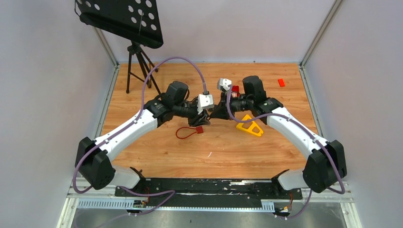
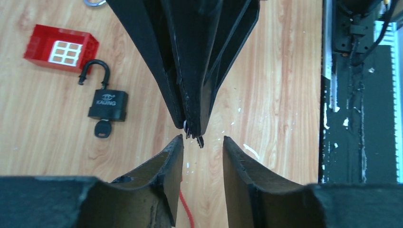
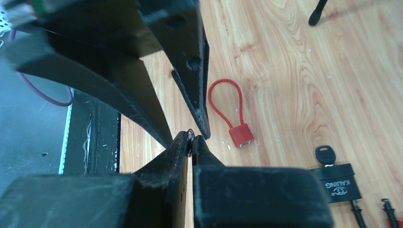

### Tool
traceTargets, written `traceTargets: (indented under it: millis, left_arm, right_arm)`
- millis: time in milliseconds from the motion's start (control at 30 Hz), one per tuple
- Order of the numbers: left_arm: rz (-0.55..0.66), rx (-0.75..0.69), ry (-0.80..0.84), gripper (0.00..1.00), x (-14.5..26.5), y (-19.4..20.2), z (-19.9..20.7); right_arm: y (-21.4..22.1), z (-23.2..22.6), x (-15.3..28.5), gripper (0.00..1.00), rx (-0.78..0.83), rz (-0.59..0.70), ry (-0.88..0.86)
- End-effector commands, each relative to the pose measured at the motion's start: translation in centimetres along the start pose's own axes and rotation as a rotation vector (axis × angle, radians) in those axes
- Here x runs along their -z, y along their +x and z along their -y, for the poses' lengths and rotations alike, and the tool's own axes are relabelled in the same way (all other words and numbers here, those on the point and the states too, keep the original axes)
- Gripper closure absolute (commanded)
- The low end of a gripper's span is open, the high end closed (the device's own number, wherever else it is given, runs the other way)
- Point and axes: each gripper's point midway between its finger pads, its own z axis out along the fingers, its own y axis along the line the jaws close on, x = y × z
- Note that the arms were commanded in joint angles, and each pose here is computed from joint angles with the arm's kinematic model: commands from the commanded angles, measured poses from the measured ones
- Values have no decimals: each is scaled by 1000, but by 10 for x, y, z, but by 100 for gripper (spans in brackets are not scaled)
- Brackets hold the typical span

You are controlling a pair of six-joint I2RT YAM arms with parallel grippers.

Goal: Unlock with the key

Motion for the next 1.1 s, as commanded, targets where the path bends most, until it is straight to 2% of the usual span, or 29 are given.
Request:
traceTargets:
  millis: [0,100,200,267,400,600,767,833,1000,1067]
  left_arm:
    - [51,-135,-97,55,16,-31,-15]
    - [52,-130,-115,57,16,-31,-19]
    - [57,-115,-122,71,14,-32,-22]
    - [53,-107,-115,76,11,-31,-22]
    - [42,-93,-104,76,8,-28,-22]
    - [45,-58,-70,64,4,-25,-17]
    - [46,-31,-45,62,-1,-22,-15]
    - [45,-18,-34,65,-4,-21,-14]
    - [46,-8,-19,80,-6,-23,-13]
    - [49,-10,-17,83,-5,-25,-13]
  right_arm:
    - [-11,9,-6,100,-34,24,13]
    - [-11,9,-7,100,-39,22,12]
    - [-11,10,-7,100,-39,22,13]
    - [-10,9,-7,100,-42,21,10]
    - [-12,9,-7,100,-44,26,5]
    - [-11,10,-6,100,-44,25,12]
    - [-12,10,-4,100,-40,29,11]
    - [-12,9,-4,100,-38,30,11]
    - [-10,10,-3,100,-32,27,18]
    - [-8,12,-3,100,-30,20,21]
